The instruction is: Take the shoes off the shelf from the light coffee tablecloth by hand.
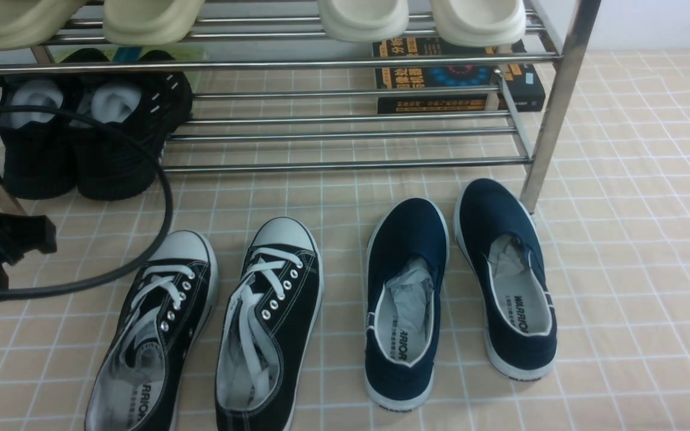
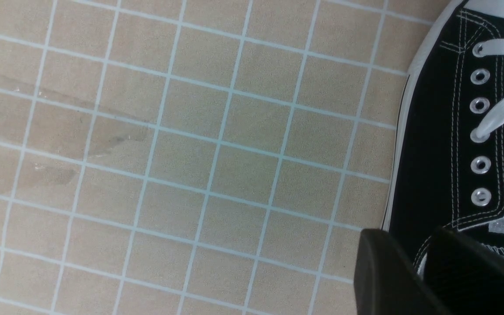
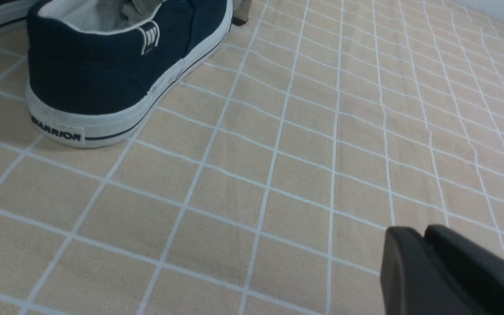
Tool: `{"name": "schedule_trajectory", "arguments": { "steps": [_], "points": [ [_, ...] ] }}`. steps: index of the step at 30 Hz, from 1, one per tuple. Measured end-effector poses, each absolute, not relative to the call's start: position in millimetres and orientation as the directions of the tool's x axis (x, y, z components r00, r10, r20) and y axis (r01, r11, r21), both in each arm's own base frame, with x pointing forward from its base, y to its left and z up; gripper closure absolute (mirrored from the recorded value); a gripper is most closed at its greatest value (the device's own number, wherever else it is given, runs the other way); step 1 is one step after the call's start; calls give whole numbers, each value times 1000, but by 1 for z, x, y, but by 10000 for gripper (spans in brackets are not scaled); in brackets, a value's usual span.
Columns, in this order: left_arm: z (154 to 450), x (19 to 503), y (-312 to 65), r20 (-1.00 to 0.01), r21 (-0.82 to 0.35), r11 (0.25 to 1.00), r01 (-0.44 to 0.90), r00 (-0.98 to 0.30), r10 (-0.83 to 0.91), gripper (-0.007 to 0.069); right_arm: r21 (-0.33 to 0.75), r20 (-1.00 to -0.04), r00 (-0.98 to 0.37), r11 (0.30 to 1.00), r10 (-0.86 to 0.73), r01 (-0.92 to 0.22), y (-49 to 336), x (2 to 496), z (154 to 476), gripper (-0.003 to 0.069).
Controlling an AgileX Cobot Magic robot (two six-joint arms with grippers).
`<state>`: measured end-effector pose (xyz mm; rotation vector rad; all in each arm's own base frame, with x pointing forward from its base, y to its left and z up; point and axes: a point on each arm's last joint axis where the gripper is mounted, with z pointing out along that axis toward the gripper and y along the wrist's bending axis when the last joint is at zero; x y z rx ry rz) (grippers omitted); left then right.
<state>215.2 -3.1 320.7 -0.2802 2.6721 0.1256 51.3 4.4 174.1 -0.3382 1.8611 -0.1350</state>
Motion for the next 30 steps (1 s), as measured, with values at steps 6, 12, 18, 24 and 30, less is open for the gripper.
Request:
{"name": "schedule_trajectory", "arguments": {
  "steps": [6,12,18,24,30],
  "points": [
    [321,215,-3,-444,49,975,-217,-879,-173,438,-261,-913,-278,951,-298,-164,4,51,174,578],
    [320,212,3,-420,121,968,-219,-895,-150,432,-259,-913,-279,952,-297,-164,4,51,174,573],
    [320,212,4,-418,129,967,-219,-896,-147,428,-203,-929,-284,968,-238,-146,4,51,174,564],
    [320,212,4,-419,130,967,-219,-896,-147,426,-93,-946,-299,989,-123,-112,5,51,174,556],
    [322,210,3,-417,133,972,-195,-900,-124,424,-76,-948,-302,992,-104,-105,4,51,174,554]
  ]
}}
